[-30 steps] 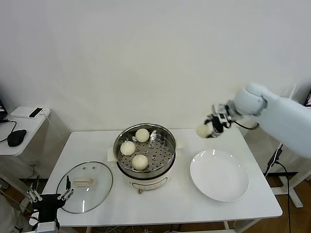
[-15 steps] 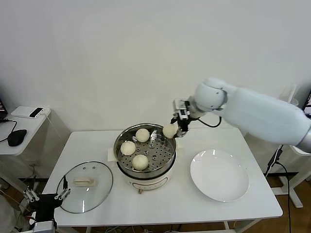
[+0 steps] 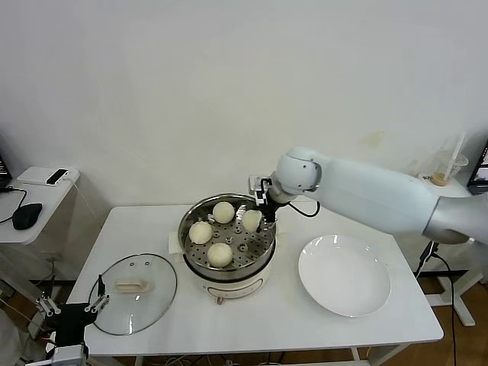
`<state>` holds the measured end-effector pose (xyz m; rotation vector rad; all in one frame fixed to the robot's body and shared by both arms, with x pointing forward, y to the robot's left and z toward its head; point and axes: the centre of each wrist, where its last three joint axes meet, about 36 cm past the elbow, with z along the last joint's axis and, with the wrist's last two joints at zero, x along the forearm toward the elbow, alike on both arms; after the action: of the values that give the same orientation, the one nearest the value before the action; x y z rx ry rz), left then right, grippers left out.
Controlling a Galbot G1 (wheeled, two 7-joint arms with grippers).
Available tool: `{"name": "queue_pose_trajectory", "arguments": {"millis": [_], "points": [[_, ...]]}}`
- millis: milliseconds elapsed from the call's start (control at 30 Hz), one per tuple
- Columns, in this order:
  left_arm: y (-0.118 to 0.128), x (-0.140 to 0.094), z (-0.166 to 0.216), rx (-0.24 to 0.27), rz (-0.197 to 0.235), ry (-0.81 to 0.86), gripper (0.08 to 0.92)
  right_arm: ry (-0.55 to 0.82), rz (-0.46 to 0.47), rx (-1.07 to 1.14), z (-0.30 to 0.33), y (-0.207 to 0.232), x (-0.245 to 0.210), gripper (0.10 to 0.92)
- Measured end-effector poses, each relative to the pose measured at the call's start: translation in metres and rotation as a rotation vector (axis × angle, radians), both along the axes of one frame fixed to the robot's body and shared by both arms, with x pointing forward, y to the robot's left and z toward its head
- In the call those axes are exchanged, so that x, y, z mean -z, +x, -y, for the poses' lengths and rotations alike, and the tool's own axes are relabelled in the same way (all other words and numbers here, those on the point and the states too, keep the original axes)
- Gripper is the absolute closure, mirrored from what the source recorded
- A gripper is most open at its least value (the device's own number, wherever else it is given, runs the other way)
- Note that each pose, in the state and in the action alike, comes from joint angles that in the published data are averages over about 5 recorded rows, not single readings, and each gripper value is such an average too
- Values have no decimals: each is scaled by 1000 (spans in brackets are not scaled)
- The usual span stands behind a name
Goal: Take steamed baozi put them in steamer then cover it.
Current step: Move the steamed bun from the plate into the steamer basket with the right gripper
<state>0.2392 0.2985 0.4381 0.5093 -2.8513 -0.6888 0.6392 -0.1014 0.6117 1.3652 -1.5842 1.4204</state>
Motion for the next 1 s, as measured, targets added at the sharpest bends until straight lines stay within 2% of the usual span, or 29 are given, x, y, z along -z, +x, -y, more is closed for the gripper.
{"name": "queue_pose_trajectory", "arguments": {"millis": [533,633,800,1000], "points": [[1,0,-4,-11,4,3,177,-15,6,20,-28,11,32,409],[0,0,-4,-13,4,3,177,-14,9,22,-31,12,34,364],[0,0,-4,-15,4,2,177,-12,11,26,-32,13,33,233],[-1,0,-3,-15,4,0,177,9,19,33,-27,12,15,200]]}}
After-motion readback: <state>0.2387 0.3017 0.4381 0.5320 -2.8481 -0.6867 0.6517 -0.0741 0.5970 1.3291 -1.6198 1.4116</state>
